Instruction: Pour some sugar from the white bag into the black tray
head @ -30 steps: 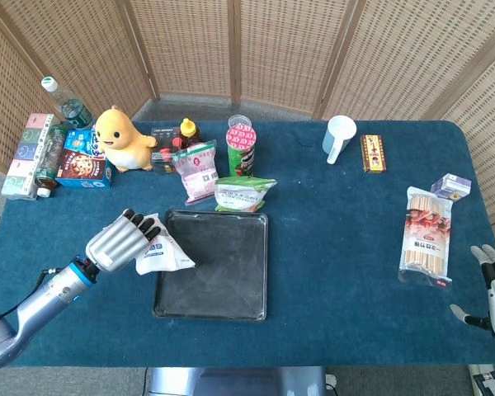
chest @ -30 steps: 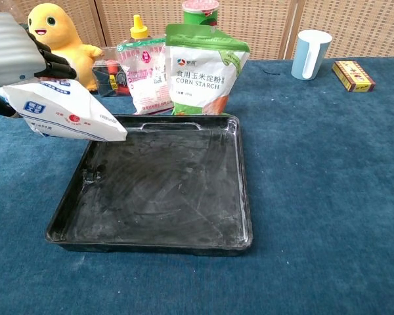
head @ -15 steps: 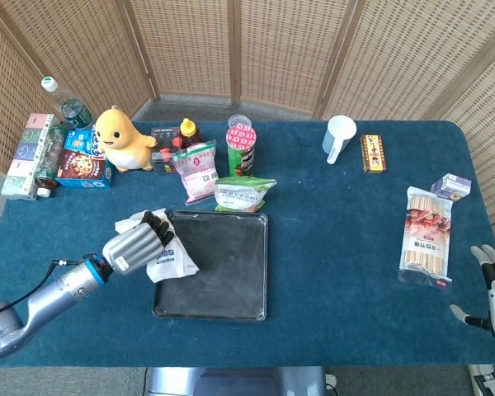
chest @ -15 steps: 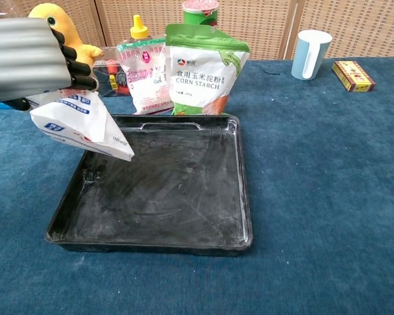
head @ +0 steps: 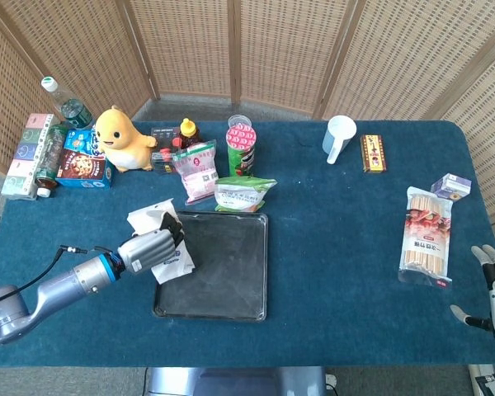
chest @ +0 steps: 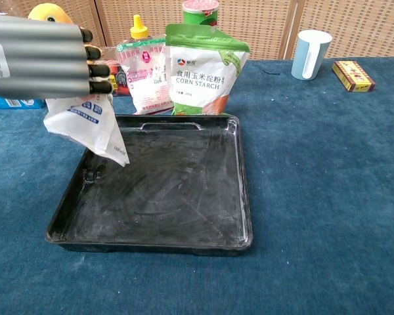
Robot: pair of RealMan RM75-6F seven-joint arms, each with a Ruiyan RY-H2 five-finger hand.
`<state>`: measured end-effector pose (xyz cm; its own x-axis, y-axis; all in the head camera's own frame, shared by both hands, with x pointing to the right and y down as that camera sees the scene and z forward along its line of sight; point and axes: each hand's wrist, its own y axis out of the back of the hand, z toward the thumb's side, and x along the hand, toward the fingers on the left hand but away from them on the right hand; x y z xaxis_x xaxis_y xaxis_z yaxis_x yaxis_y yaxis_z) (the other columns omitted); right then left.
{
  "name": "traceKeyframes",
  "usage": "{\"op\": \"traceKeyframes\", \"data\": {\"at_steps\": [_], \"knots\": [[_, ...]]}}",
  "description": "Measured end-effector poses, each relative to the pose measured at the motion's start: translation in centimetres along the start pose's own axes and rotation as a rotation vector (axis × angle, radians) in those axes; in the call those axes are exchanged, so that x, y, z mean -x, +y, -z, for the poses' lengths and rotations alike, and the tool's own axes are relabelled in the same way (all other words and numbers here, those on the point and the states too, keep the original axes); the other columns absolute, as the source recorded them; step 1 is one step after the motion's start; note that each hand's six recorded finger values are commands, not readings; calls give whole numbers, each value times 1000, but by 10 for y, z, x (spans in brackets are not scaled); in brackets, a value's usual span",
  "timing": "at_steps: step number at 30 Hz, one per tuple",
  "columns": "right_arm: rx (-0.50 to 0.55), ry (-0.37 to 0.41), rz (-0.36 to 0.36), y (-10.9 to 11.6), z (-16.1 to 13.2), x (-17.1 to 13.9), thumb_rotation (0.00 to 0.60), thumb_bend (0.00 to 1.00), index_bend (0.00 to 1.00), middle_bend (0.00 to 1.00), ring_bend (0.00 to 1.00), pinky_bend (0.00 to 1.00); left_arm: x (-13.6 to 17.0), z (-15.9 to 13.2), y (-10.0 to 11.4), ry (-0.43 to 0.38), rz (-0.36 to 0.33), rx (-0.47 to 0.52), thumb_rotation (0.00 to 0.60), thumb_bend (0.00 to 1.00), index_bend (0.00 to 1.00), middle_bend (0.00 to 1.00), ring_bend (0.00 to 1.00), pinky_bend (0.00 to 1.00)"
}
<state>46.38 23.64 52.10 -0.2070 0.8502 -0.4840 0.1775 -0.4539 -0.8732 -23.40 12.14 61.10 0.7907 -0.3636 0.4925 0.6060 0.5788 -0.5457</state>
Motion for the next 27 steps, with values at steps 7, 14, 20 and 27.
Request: {"op": "traceKeyframes", "data": {"at_steps": [7, 14, 20, 27], "knots": [[2, 1, -2, 0, 0, 0, 600, 26, 7, 0, 0, 18, -2, -10, 1, -50, 13, -76, 600, 394, 636, 477, 523, 576], [4, 0, -2, 0, 1, 0, 600, 25, 7, 0, 0, 18, -5, -5, 7, 2, 23, -14, 600, 393, 636, 476, 523, 576], [4, 3, -4, 0, 0, 0, 600, 26, 7, 0, 0, 17, 1, 4, 2, 113, 38, 124, 600, 391, 637, 477, 522, 576], [4, 0, -3, 0, 1, 0, 600, 26, 7, 0, 0, 17, 19, 8, -10, 314, 62, 465, 600, 384, 636, 486, 523, 577]]}}
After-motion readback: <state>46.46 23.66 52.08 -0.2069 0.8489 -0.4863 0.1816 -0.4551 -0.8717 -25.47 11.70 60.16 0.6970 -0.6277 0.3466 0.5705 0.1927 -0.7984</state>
